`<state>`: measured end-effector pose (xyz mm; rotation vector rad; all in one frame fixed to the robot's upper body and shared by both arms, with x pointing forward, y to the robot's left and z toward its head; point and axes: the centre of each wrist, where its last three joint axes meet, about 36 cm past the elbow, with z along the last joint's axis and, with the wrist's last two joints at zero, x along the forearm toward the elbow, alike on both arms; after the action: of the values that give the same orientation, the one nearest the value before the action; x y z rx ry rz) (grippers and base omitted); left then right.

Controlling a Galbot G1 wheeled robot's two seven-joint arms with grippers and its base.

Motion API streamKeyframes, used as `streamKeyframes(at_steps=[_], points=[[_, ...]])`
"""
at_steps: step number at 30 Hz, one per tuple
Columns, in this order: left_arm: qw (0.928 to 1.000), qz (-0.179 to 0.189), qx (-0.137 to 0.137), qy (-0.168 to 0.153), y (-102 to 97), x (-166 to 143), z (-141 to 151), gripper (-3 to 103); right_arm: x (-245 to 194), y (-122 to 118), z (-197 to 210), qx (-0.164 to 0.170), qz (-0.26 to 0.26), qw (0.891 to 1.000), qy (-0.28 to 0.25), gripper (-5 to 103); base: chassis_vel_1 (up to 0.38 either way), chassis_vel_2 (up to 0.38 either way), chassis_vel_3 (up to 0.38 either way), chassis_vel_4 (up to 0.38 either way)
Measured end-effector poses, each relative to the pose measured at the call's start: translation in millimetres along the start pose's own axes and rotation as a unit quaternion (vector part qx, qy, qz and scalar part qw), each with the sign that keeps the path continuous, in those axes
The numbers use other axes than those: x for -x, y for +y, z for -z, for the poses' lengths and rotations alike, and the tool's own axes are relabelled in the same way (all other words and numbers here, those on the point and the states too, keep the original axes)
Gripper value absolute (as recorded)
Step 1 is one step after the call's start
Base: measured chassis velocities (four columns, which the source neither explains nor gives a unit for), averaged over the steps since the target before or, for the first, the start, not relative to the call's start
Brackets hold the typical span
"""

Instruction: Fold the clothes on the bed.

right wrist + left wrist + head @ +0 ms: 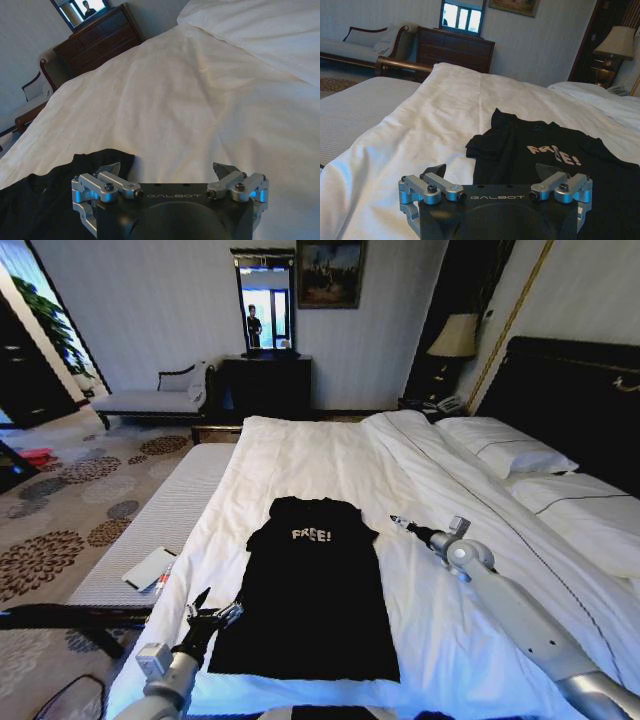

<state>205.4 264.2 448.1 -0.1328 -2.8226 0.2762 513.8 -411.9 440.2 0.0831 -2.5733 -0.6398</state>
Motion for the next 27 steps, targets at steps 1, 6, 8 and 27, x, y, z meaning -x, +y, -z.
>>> streamKeyframes(at_steps=[1, 6, 8, 27], points=[[1.0, 0.0, 0.0, 0.0, 0.0, 0.0, 0.0, 100, 0.0, 0.0, 0.0, 0.0, 0.0, 1.0, 0.0, 100, 0.0, 0.0, 0.0, 0.0], [1.0, -0.002, 0.001, 0.003, -0.7, -0.2, -1.4, 100, 11.4, 16.0, -11.8, -0.063, 0.008, 0.998, 0.001, 100, 0.0, 0.0, 0.0, 0.0], [1.0, -0.002, 0.002, 0.003, -0.8, -0.4, -1.7, 100, 13.6, 19.4, -14.8, -0.076, 0.01, 0.997, 0.001, 100, 0.0, 0.0, 0.0, 0.0], [1.0, 0.001, 0.003, 0.007, 0.2, -1.2, -3.7, 100, 25.0, 50.1, -15.4, 0.008, 0.055, 0.997, 0.044, 100, 0.0, 0.0, 0.0, 0.0]])
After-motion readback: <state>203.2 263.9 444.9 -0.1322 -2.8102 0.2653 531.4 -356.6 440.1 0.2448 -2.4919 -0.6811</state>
